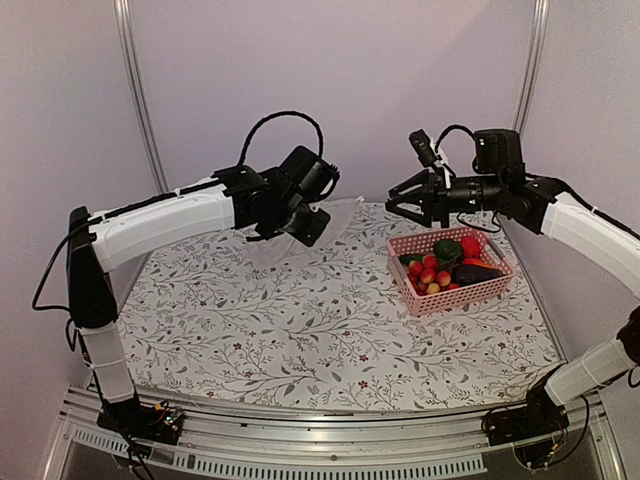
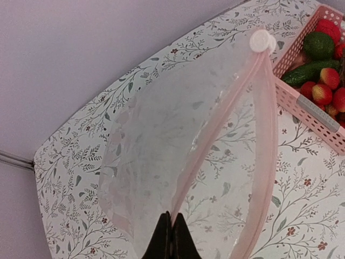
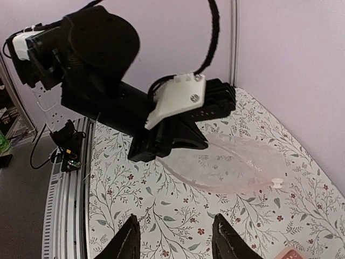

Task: Place the food in the zip-top bag and seal the zipper
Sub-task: Open the zipper food storage bag at the center of the board.

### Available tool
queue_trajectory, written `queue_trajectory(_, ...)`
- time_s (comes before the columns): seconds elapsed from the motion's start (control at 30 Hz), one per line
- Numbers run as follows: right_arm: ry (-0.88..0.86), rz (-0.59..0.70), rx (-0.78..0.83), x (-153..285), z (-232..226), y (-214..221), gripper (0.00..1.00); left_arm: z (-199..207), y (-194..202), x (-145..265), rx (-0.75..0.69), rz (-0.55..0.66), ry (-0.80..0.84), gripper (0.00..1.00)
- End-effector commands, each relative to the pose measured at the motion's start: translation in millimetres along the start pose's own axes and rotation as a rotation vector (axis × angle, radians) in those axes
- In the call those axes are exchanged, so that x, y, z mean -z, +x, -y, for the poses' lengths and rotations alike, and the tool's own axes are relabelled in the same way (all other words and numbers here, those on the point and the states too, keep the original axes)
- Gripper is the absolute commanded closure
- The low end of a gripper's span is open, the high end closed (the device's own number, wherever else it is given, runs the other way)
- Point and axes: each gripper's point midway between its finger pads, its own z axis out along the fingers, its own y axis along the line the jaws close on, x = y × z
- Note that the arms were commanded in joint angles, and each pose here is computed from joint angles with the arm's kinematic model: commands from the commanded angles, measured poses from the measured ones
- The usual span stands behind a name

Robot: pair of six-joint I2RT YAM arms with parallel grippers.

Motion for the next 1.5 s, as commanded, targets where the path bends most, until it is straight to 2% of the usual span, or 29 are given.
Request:
queue_trajectory(0.0,-0.166,-0.052,0.248,0,-47,9,0.58,2,7,2,0.037,-0.016,0.072,1.00)
queue_trajectory(0.17,-0.214,-0.139,0.440,-30,-83,27,0.61,-1,1,9,0.068,-0.001,0.144,1.00)
queue_trajectory(0.37,-0.165,-0.230,0.639,-67,-91,45,0.64,-3,-6,21,0.147,0.007,0.279,1.00)
queue_trajectory(0.43,-0.149,-0.238,0.670,-76,-92,46,0.64,-2,-8,25,0.170,0.009,0.324,1.00)
queue_trajectory(0.53,-0.106,-0.239,0.697,-90,-87,46,0.56,-2,-10,29,0.200,0.014,0.365,1.00)
queue_trajectory(0.63,-0.060,-0.233,0.717,-100,-81,42,0.53,0,-13,31,0.210,0.021,0.394,1.00)
queue_trajectory(0.9,0.057,-0.192,0.755,-114,-64,18,0.50,6,-14,31,0.226,0.018,0.437,1.00)
queue_trajectory(1.17,0.044,-0.258,0.803,-139,-53,50,0.50,7,-19,38,0.254,0.030,0.487,1.00)
queue_trajectory(1.27,0.029,-0.287,0.824,-150,-54,64,0.54,8,-19,39,0.262,0.030,0.503,1.00)
queue_trajectory(1.33,0.009,-0.296,0.837,-155,-59,70,0.60,8,-19,40,0.269,0.032,0.512,1.00)
queue_trajectory(1.47,-0.037,-0.314,0.853,-157,-74,85,0.84,0,-17,40,0.258,0.034,0.489,1.00)
